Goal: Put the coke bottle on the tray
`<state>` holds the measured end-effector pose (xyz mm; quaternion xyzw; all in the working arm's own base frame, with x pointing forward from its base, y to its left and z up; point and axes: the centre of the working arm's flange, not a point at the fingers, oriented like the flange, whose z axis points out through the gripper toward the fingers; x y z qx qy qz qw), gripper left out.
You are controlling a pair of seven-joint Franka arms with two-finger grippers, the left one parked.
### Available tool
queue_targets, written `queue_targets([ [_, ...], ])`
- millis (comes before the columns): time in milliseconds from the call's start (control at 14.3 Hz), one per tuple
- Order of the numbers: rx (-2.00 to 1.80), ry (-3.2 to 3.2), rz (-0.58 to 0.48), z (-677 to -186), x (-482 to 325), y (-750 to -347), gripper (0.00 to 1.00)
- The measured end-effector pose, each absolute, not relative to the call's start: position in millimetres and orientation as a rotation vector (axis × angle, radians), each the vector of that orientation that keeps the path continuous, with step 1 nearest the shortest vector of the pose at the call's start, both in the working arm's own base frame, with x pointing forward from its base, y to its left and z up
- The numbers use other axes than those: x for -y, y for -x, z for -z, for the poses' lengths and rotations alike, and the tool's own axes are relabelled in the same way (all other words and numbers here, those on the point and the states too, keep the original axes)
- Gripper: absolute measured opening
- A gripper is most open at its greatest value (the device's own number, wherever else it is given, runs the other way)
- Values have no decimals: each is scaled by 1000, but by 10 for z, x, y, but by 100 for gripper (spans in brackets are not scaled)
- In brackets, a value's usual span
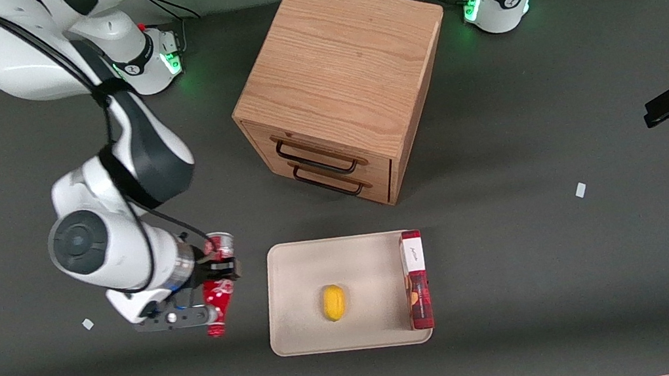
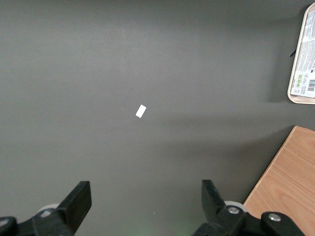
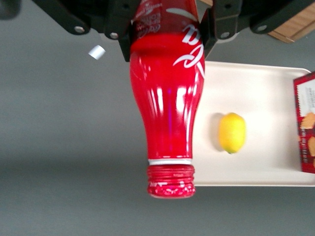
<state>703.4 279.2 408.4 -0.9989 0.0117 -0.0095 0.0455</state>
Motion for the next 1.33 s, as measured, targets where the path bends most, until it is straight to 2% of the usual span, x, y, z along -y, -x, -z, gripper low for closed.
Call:
queue_targets([
  [419,-5,2994,136,-3035,-3129,-7232,55],
  [628,-14,2985,142,-2568,-3141,-7273,55],
  [1326,-18,2977,137,-2055,-3183,-7252,55],
])
